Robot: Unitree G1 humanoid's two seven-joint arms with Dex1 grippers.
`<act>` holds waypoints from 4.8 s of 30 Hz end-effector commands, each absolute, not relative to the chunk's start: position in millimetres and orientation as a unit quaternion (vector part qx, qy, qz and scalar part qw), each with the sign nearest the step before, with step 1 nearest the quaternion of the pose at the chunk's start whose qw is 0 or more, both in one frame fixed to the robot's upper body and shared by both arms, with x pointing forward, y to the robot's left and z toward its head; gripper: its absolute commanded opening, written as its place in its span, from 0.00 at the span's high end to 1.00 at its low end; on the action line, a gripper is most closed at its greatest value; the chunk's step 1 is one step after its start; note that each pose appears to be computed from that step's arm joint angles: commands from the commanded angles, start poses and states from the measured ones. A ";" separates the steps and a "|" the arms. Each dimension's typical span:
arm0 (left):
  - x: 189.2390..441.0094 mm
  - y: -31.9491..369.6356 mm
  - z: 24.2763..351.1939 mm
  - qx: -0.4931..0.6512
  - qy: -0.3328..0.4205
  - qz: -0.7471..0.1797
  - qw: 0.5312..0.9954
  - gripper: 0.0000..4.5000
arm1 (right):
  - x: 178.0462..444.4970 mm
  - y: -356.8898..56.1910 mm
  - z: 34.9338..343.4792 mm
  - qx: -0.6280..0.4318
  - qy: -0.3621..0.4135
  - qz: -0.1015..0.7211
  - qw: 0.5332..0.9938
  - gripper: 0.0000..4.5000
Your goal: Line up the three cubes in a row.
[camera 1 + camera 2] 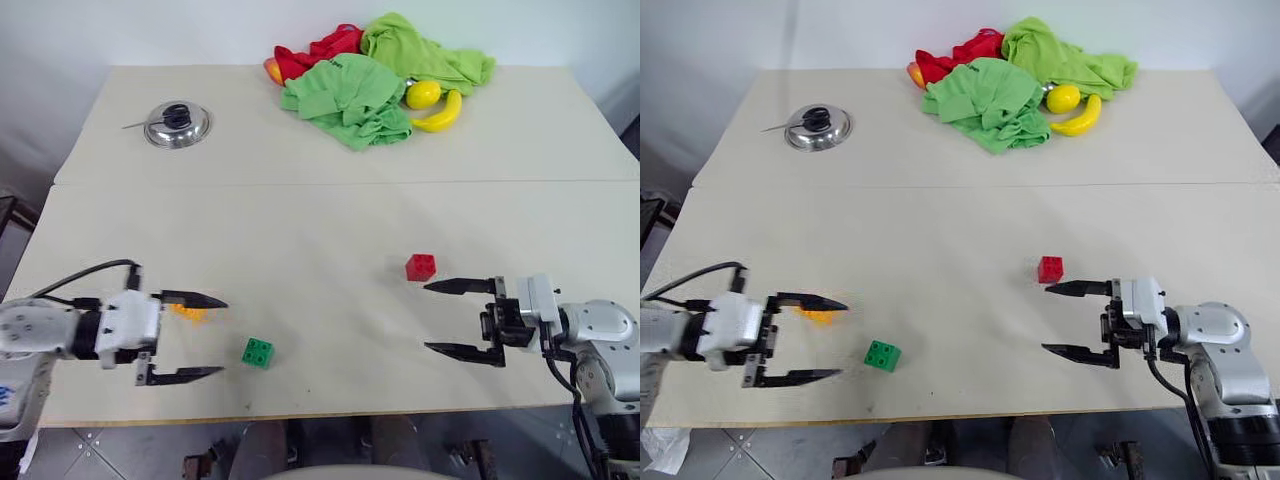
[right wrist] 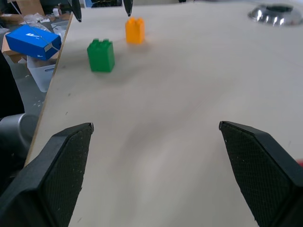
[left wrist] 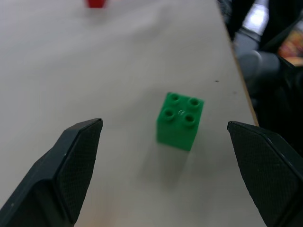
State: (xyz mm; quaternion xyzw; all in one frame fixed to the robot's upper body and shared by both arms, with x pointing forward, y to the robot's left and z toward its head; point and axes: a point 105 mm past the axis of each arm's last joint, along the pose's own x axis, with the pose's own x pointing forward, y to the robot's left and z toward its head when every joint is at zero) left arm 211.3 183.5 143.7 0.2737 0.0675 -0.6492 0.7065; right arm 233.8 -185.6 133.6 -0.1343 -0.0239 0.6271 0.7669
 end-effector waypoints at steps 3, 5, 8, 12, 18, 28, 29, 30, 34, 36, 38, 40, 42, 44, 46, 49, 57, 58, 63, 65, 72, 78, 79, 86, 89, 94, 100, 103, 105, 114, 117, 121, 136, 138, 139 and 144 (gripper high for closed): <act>221.4 156.1 129.8 0.281 0.080 -0.660 0.692 0.00 | 223.5 -192.6 146.3 -0.154 -0.025 0.610 0.777 0.01; 222.1 150.9 123.5 0.278 0.091 -0.666 0.686 0.00 | 218.7 -196.9 145.3 -0.157 -0.016 0.602 0.783 0.01; 222.9 149.5 117.3 0.281 0.108 -0.669 0.679 0.00 | 214.4 -200.8 143.9 -0.159 -0.009 0.592 0.790 0.01; 227.3 150.9 115.4 0.293 0.120 -0.672 0.669 0.20 | 210.1 -204.1 142.3 -0.157 -0.005 0.576 0.802 0.00; 226.0 140.7 122.1 0.289 0.126 -0.705 0.635 0.63 | 205.4 -210.8 138.6 -0.160 0.002 0.554 0.817 0.00; 297.2 81.7 181.9 0.289 0.083 -0.675 0.674 0.67 | 207.1 -229.0 145.3 -0.173 -0.019 0.488 0.855 0.00; 304.2 69.9 184.0 0.293 0.069 -0.675 0.673 0.67 | 208.2 -232.1 147.4 -0.169 -0.027 0.476 0.863 0.00; 308.0 62.4 185.0 0.293 0.060 -0.678 0.671 0.67 | 209.3 -233.8 148.7 -0.166 -0.031 0.468 0.867 0.00; 331.1 29.1 173.7 0.297 0.060 -0.666 0.682 0.67 | 210.9 -244.5 152.5 -0.147 -0.051 0.425 0.892 0.00; 338.4 18.5 167.8 0.297 0.061 -0.663 0.684 0.67 | 210.3 -246.5 151.6 -0.145 -0.054 0.413 0.897 0.00; 343.3 10.2 163.3 0.292 0.064 -0.662 0.687 0.67 | 209.0 -245.6 148.9 -0.146 -0.055 0.407 0.900 0.00; 349.0 4.0 161.1 0.291 0.063 -0.657 0.692 0.67 | 208.3 -244.0 147.0 -0.142 -0.058 0.400 0.903 0.00; 350.5 -1.0 159.8 0.285 0.062 -0.659 0.693 0.67 | 207.4 -242.1 145.4 -0.139 -0.060 0.397 0.905 0.00; 350.4 -4.6 157.9 0.284 0.062 -0.662 0.691 0.67 | 206.8 -240.6 144.4 -0.137 -0.062 0.394 0.907 0.00; 349.4 -7.4 156.1 0.282 0.064 -0.667 0.687 0.67 | 206.7 -239.4 143.5 -0.137 -0.062 0.392 0.907 0.00; 345.3 -9.8 153.9 0.277 0.068 -0.677 0.678 0.67 | 206.8 -238.7 142.7 -0.137 -0.063 0.391 0.908 0.00; 344.5 -9.2 155.0 0.288 0.061 -0.676 0.676 0.11 | 209.6 -235.7 141.4 -0.134 -0.066 0.392 0.908 0.00; 343.6 -9.3 158.8 0.282 0.054 -0.678 0.677 0.04 | 210.4 -235.4 141.6 -0.134 -0.067 0.393 0.907 0.00; 329.3 12.6 185.7 0.264 0.042 -0.709 0.652 0.01 | 217.1 -225.9 147.7 -0.123 -0.081 0.410 0.900 0.00; 329.6 30.6 194.1 0.285 0.042 -0.705 0.648 0.01 | 221.5 -220.9 150.9 -0.118 -0.085 0.421 0.895 0.00; 297.1 112.3 249.8 0.212 -0.111 -0.744 0.624 0.01 | 234.4 -183.0 167.6 -0.083 -0.108 0.501 0.855 0.00; 295.8 221.2 217.5 0.182 -0.031 -0.585 0.790 0.01 | 229.8 -138.4 169.6 -0.087 -0.098 0.608 0.783 0.00; 293.6 235.1 212.2 0.176 -0.024 -0.559 0.810 0.01 | 230.9 -134.1 171.7 -0.085 -0.103 0.614 0.778 0.00; 239.9 340.1 152.7 0.134 0.060 -0.356 0.923 0.01 | 233.2 -109.7 170.3 -0.088 -0.114 0.654 0.743 0.00; 214.4 353.8 142.4 0.129 0.076 -0.319 0.936 0.01 | 233.0 -106.8 171.8 -0.090 -0.123 0.663 0.733 0.00; 193.9 339.0 129.6 0.119 0.081 -0.316 0.938 0.01 | 234.3 -109.4 171.4 -0.101 -0.124 0.672 0.723 0.00; 201.0 283.6 128.4 0.085 0.026 -0.317 0.944 0.01 | 234.8 -124.7 166.2 -0.103 -0.122 0.660 0.734 0.00; 208.3 260.2 112.7 0.091 0.048 -0.303 0.947 0.01 | 234.8 -128.7 164.7 -0.097 -0.118 0.652 0.743 0.00; 215.9 250.7 102.1 0.086 0.058 -0.283 0.953 0.01 | 234.9 -128.4 163.5 -0.097 -0.118 0.648 0.746 0.00; 235.7 241.1 86.4 0.072 0.069 -0.254 0.962 0.34 | 236.3 -130.8 163.6 -0.099 -0.118 0.628 0.763 0.00; 238.9 238.6 84.6 0.071 0.069 -0.274 0.957 0.57 | 236.9 -136.6 162.6 -0.103 -0.114 0.618 0.771 0.00; 243.3 218.6 100.3 0.058 0.028 -0.384 0.921 0.67 | 234.5 -146.5 161.9 -0.106 -0.108 0.597 0.788 0.00; 349.4 127.6 130.3 0.226 0.022 -0.663 0.714 0.67 | 213.9 -181.1 162.2 -0.118 -0.076 0.511 0.848 0.00; 357.0 117.5 129.4 0.228 0.022 -0.665 0.711 0.67 | 212.0 -181.5 161.6 -0.119 -0.075 0.504 0.852 0.00; 360.3 114.9 128.9 0.229 0.024 -0.664 0.712 0.67 | 211.6 -181.4 161.5 -0.119 -0.075 0.501 0.854 0.00; 363.2 111.3 126.0 0.223 0.037 -0.674 0.703 0.67 | 208.3 -180.5 159.9 -0.115 -0.078 0.485 0.863 0.00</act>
